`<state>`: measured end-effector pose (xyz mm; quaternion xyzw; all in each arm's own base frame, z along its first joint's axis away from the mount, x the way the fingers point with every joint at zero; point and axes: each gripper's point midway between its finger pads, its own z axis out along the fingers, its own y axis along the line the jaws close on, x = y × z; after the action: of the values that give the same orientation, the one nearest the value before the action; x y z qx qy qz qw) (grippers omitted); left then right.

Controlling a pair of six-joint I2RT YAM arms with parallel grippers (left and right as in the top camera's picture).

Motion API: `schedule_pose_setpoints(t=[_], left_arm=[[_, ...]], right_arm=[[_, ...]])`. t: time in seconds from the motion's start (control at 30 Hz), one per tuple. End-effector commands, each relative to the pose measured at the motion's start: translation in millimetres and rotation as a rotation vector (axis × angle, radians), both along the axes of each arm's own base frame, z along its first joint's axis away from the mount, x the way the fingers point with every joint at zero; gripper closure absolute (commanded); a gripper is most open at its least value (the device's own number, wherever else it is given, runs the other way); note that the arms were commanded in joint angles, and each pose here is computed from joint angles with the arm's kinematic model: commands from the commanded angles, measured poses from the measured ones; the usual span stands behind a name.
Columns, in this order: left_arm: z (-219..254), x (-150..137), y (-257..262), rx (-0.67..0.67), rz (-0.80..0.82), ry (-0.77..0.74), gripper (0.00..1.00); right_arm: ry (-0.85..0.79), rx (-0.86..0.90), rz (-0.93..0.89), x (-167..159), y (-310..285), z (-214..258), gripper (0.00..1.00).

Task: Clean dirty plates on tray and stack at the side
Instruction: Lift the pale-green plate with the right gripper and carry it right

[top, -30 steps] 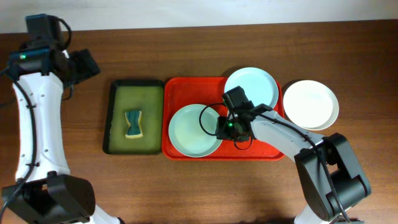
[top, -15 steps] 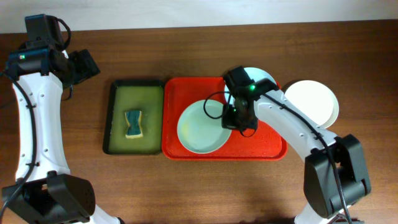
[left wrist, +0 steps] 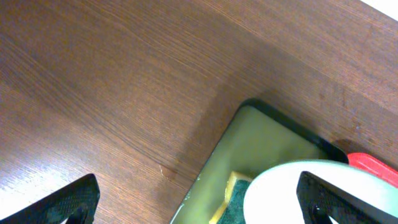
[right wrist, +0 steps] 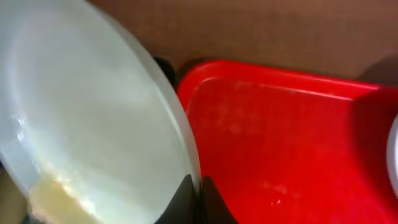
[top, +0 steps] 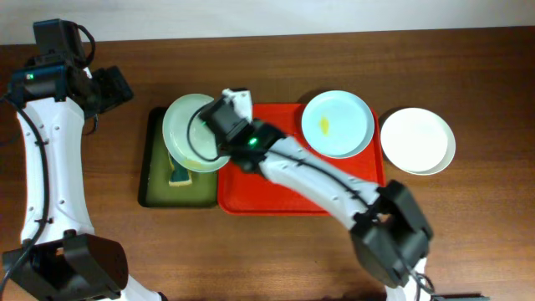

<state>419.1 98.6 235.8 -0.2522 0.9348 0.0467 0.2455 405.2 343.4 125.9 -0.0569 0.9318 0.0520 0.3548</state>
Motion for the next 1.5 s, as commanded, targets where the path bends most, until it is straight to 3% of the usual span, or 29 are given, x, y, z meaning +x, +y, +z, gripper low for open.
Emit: schedule_pose_setpoints(t=[0.0,0.13,0.23,0.33,0.53,0.6,0.7,0.83,0.87,1.03,1.13,1.17,1.27,1.33,1.4,1.47], left_arm=[[5.6,0.2,1.7,-0.006,0.015,-0.018,0.01],[5.6,0.2,1.7,-0.006,0.015,-0.018,0.01],[5.6,0.2,1.7,-0.006,0.015,-0.018,0.01],[5.6,0.1,1.9,-0.006,0.016,-0.018,0.01],[5.6,0.2,1.7,-0.006,0.015,-0.018,0.01],[5.6,0.1,1.9,-0.006,0.016,-0.018,0.01],[5.6,0.2,1.7,-0.006,0.015,-0.018,0.01],[5.6,0.2,1.7,-0.006,0.015,-0.018,0.01],[5.6,0.1,1.9,-0.006,0.016,-0.018,0.01],[5.6,0.2,1.7,-0.006,0.015,-0.018,0.00],[5.6,0.1,1.9,-0.006,0.016,-0.018,0.01],[5.6,0.1,1.7,-0.006,0.015,-0.017,0.00],[5.6,0.1,1.7,-0.006,0.015,-0.017,0.01],[5.6,0.2,1.7,-0.006,0.015,-0.018,0.01],[5.6,0.2,1.7,-0.006,0.015,-0.018,0.01],[5.6,0.1,1.9,-0.006,0.016,-0.018,0.01]], right_arm=[[-0.316,-0.200,-0.091,21.3,-16.3,58.4,0.96],[-0.625,-0.502,-0.059,8.1,-5.2,148.1,0.96],[-0.743,-0.539,-0.001,0.0,19.5,183.4,0.96],[-0.843,-0.558,-0.067,0.2,14.8,221.8,0.96],[-0.855,-0.555,-0.080,2.3,11.9,226.9,0.96],[-0.849,-0.474,-0.149,7.7,3.1,224.3,0.96],[-0.722,-0.321,-0.216,16.8,-9.3,176.4,0.96],[-0.163,0.020,0.039,3.8,19.3,46.4,0.96],[-0.052,0.090,0.065,4.4,15.8,32.5,0.96],[0.125,0.328,-0.040,39.7,-112.1,85.3,0.96],[0.308,0.403,-0.342,40.6,-264.5,68.0,0.96],[0.334,0.401,-0.405,37.3,-291.4,62.1,0.96],[0.422,0.375,-0.623,1.5,-410.2,46.2,0.96],[0.494,0.279,-0.829,-43.1,-482.9,34.7,0.96],[0.560,0.185,-0.954,-80.2,-523.8,16.9,0.96],[0.580,0.181,-0.976,-88.4,-529.2,-5.8,0.96]])
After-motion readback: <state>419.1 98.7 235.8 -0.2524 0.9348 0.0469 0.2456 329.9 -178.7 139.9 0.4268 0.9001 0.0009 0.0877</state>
